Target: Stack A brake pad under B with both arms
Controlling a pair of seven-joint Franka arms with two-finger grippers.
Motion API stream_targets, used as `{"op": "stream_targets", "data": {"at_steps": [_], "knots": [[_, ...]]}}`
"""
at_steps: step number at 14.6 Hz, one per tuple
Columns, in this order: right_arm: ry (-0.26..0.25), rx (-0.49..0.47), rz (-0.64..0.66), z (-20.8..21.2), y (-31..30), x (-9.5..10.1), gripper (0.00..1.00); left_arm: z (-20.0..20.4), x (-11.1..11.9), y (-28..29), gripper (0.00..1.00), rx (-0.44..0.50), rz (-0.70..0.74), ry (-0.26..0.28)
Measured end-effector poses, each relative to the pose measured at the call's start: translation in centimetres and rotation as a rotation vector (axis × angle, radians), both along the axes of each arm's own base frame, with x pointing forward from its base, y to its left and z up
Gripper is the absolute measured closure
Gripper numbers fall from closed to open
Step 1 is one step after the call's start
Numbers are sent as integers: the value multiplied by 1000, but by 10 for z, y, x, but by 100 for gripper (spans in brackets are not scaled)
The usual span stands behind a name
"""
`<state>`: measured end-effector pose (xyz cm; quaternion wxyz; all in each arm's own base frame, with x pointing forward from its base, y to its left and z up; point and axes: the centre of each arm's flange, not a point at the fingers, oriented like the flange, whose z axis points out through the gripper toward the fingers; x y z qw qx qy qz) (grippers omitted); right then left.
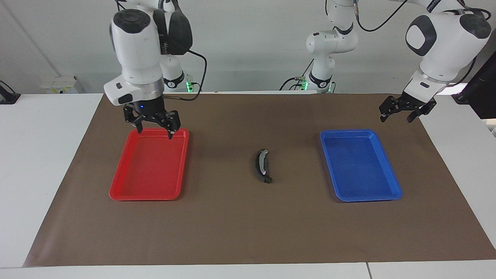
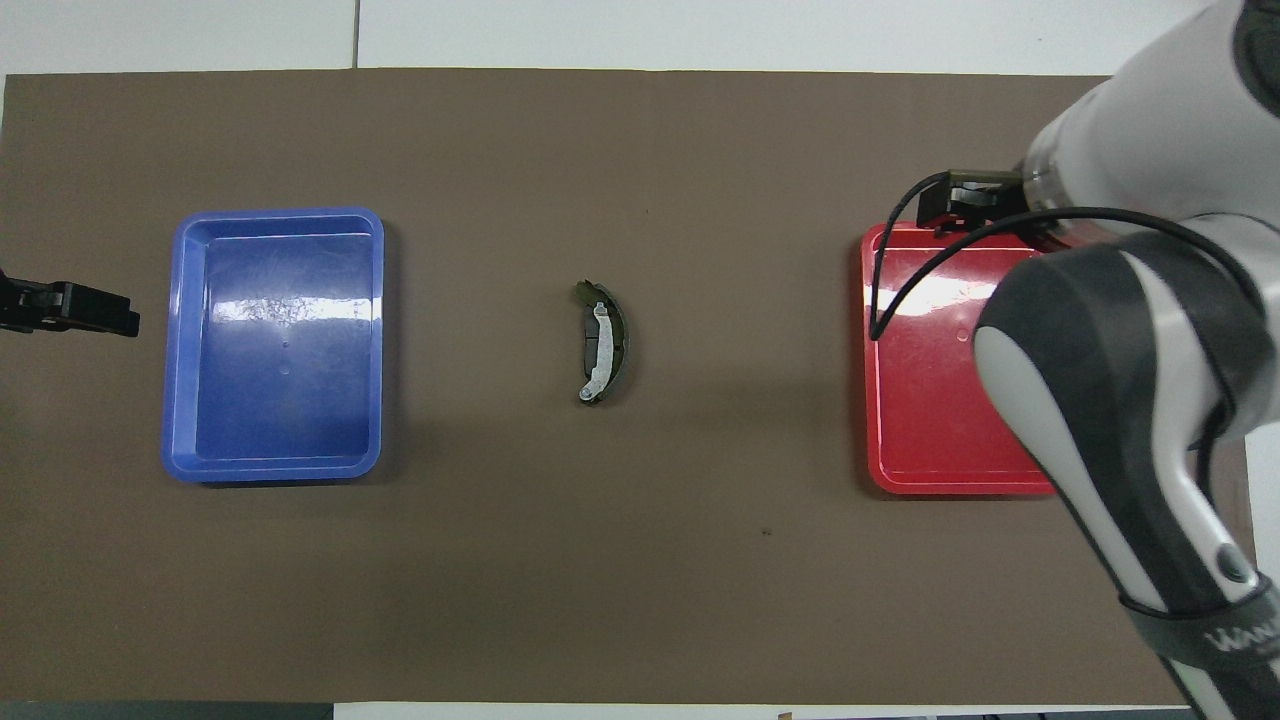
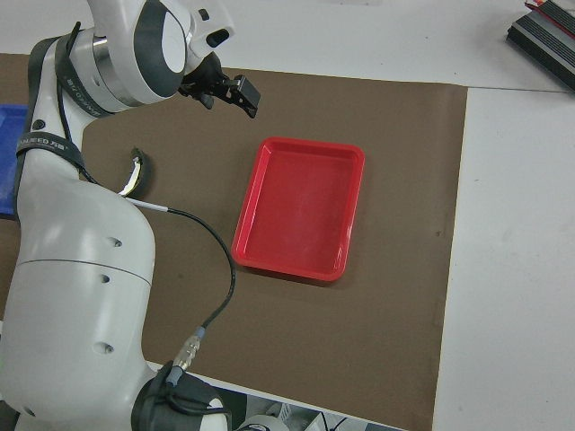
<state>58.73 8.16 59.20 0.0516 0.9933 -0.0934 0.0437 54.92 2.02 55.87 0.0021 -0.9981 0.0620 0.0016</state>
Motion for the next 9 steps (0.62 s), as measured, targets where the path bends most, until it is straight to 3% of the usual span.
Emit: {"op": "stream_targets", "data": {"at_steps": [5, 9], "knots": [[104, 29, 44, 32, -82, -35, 0, 0, 0, 0, 0, 0, 0, 0], [141, 31, 76, 34, -100, -44, 0, 0, 0, 0, 0, 0, 1, 0]]}}
